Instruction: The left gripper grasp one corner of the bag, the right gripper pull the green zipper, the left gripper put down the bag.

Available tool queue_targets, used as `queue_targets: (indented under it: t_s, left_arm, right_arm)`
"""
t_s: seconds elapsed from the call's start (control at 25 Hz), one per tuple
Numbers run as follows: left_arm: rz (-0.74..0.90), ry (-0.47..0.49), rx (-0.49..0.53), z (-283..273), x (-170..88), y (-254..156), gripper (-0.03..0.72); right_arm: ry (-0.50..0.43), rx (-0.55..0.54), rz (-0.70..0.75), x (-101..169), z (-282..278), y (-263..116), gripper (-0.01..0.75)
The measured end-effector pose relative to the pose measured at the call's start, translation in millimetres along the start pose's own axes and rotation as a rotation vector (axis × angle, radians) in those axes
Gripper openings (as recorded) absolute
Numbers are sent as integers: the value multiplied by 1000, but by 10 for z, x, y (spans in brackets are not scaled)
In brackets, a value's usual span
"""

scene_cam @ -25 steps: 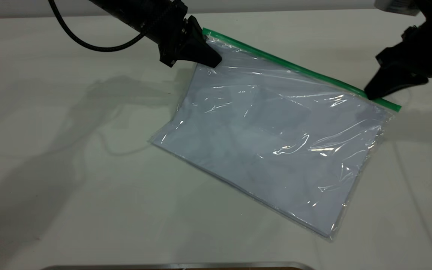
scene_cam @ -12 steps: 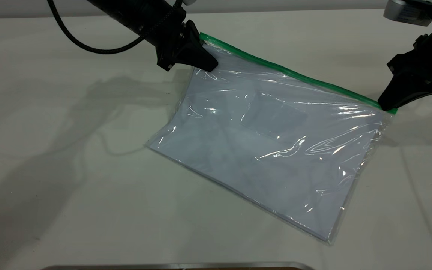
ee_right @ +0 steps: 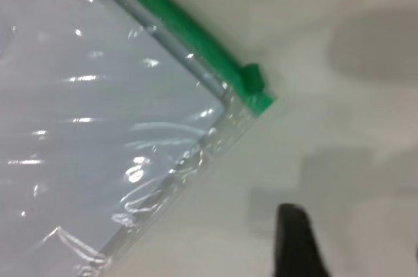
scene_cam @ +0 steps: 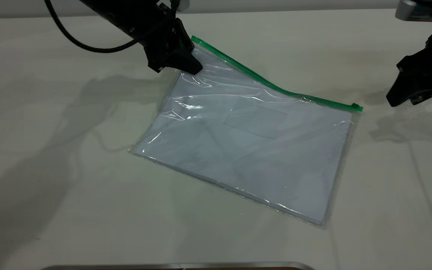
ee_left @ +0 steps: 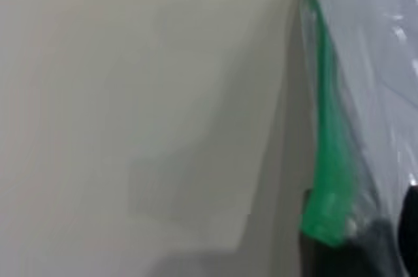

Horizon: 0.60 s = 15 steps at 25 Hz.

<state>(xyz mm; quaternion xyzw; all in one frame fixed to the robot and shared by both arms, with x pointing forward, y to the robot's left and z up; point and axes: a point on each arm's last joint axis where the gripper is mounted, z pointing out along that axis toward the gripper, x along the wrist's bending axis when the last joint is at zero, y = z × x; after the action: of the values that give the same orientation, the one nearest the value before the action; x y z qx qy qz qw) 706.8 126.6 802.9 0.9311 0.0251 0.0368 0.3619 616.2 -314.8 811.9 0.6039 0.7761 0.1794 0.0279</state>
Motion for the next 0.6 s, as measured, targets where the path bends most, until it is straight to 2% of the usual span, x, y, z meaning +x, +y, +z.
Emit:
queue_targets:
  t_s: [0.12, 0.24, 0.4, 0.6]
  left_arm:
    - [-83, 61, 19, -6, 55, -15, 520]
    - [-154, 151, 37, -83, 144, 24, 604]
    - [-250, 229, 32, -381, 229, 275, 619]
    - [-374, 275, 66, -912, 220, 667, 617]
  right_arm:
    - [-14, -22, -5, -21, -18, 60, 606]
    - [-21, -69, -21, -41, -107, 225, 614]
    - [-26, -182, -66, -18, -471, 571, 583]
    - [9, -318, -151, 159, -1201, 923, 574]
